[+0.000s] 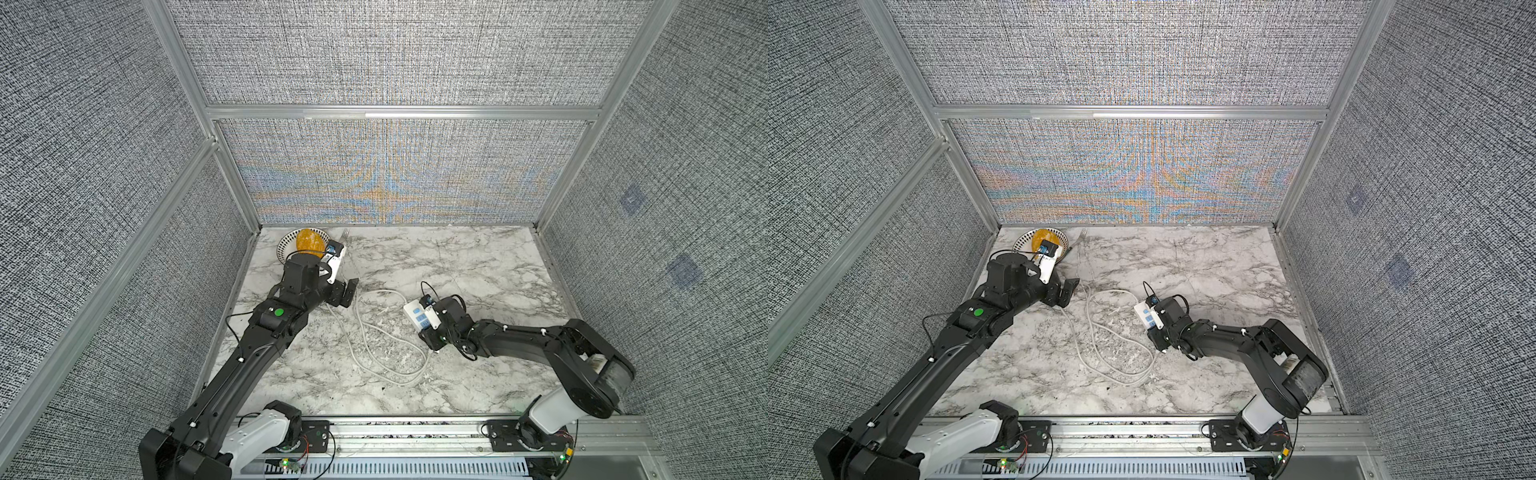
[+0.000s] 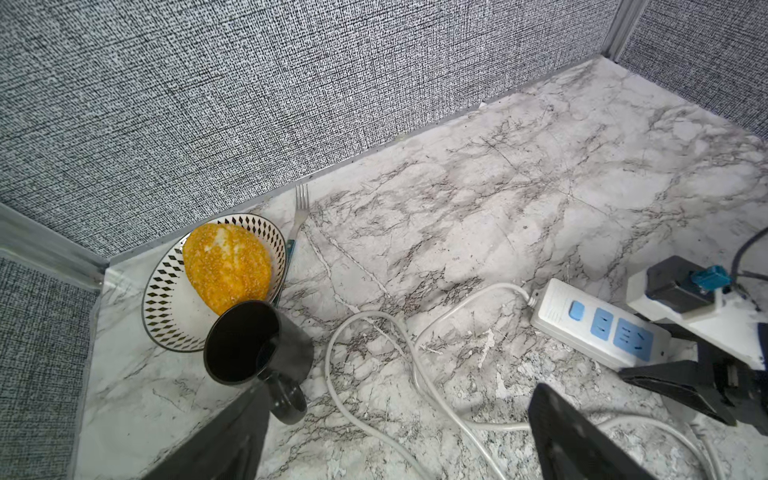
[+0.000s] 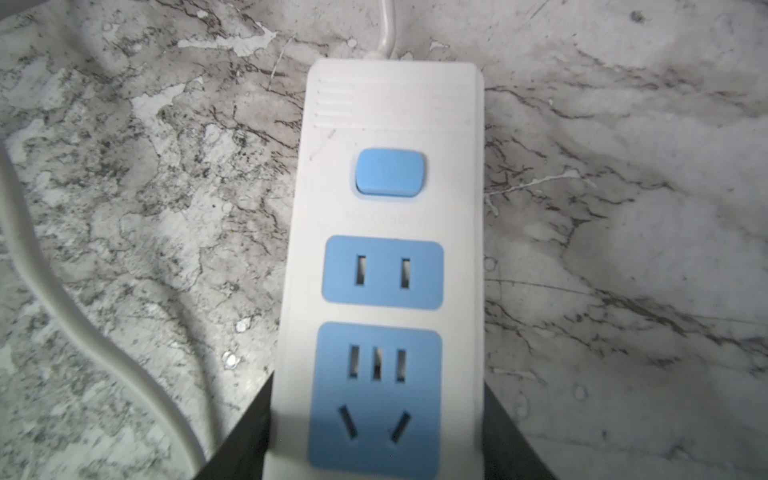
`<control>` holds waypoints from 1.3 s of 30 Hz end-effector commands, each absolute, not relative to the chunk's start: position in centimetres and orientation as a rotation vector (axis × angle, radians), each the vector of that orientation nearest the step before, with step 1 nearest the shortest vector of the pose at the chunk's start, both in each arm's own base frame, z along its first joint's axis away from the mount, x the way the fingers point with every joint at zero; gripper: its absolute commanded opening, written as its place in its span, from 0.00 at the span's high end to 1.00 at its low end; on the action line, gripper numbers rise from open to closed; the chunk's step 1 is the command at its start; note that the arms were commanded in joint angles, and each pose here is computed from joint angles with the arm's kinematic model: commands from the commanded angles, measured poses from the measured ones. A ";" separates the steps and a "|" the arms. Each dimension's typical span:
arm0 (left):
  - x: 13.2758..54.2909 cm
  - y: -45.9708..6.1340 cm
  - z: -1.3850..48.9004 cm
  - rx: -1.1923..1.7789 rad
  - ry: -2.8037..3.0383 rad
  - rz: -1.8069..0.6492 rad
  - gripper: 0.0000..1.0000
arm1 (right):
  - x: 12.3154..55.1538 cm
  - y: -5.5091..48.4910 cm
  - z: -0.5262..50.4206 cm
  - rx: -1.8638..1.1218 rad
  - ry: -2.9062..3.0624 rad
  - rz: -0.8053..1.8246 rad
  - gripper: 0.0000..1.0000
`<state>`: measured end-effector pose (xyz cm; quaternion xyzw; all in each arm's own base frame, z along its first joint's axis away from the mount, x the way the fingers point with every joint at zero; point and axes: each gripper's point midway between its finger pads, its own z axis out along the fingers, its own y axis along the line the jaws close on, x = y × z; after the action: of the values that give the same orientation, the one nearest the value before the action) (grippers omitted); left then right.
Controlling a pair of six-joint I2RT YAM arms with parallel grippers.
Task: Wrap the cord around the power strip
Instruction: Pick up the power strip from the center of the board, then adjust the power strip.
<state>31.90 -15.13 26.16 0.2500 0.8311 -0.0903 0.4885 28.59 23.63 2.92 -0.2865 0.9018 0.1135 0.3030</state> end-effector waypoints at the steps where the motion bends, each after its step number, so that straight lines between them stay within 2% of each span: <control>1: 31.5 -16.6 26.4 0.745 1.962 -0.250 0.02 | 28.9 24.5 4.5 -0.820 2.327 0.322 0.59; 9: 28.1 -21.0 25.9 1.139 1.755 -0.424 0.01 | 28.6 26.7 9.7 -1.035 2.122 0.417 0.69; 15: 25.7 -23.2 27.8 1.338 1.557 -0.494 0.01 | 27.9 27.3 12.9 -1.204 1.967 0.521 0.71; 16: 25.3 -23.5 27.9 1.372 1.543 -0.511 0.01 | 28.3 27.7 14.7 -1.213 1.913 0.540 0.71; 21: 24.0 -24.7 27.1 1.521 1.507 -0.549 0.01 | 27.4 27.6 16.6 -1.317 1.822 0.584 0.71; 39: 25.1 -27.1 23.9 1.705 1.486 -0.566 0.01 | 24.4 27.8 19.7 -1.468 1.645 0.623 0.73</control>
<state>25.55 -26.90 24.31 0.6591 0.5956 -0.2213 0.4023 25.14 27.69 19.37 -0.5697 0.6684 0.2413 0.4130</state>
